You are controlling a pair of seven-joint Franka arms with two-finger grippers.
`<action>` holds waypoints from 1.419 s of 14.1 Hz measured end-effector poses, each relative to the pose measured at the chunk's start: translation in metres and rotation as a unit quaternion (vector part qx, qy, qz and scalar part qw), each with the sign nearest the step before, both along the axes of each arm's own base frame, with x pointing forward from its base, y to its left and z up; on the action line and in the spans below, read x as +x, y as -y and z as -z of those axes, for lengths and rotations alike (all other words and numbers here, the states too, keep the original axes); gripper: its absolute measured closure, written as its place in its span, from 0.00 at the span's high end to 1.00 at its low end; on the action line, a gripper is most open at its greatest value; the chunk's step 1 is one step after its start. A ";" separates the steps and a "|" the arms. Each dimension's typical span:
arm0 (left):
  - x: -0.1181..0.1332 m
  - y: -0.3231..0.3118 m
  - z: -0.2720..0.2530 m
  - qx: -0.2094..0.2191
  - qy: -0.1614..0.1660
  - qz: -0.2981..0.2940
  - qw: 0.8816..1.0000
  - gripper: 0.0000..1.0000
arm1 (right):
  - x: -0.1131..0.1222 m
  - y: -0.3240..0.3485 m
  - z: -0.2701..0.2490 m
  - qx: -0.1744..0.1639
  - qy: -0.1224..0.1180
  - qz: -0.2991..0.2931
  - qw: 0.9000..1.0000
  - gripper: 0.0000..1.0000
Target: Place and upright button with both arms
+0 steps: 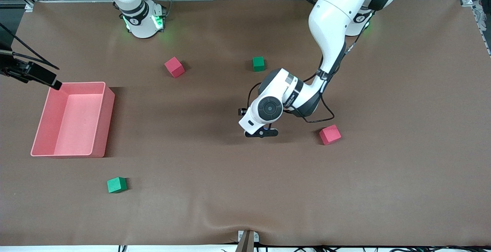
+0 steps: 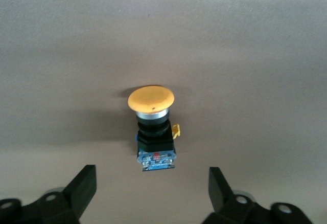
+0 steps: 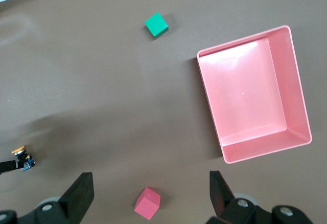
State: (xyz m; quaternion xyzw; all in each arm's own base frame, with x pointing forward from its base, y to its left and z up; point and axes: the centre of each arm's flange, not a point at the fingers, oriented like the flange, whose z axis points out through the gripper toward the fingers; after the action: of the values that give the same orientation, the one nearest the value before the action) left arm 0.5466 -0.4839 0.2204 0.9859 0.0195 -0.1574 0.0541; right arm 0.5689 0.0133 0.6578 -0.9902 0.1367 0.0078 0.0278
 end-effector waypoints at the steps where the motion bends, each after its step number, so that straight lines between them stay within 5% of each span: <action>1: 0.001 0.001 0.000 -0.001 0.001 0.000 1.000 0.96 | -0.005 -0.007 0.001 0.000 0.000 0.006 1.000 1.00; 3: 0.001 0.001 0.004 0.000 0.000 0.000 1.000 0.92 | -0.015 -0.028 0.000 0.000 0.003 0.013 1.000 1.00; 5: -0.004 0.006 0.013 0.001 -0.001 0.003 1.000 0.72 | -0.020 -0.035 -0.004 0.000 0.013 0.017 1.000 1.00; 13: -0.009 0.009 0.038 0.008 -0.010 0.005 1.000 0.70 | -0.020 -0.021 0.000 0.000 0.017 0.025 1.000 1.00; 20: -0.005 0.006 0.036 -0.007 -0.021 -0.015 1.000 0.68 | -0.031 -0.013 -0.004 -0.003 0.027 -0.037 0.999 1.00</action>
State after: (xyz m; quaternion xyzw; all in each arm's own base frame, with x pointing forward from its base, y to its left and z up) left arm 0.5416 -0.4903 0.1841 0.9815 0.0349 -0.1775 0.0629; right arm 0.5379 0.0267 0.6614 -0.9944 0.0996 -0.0188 0.0285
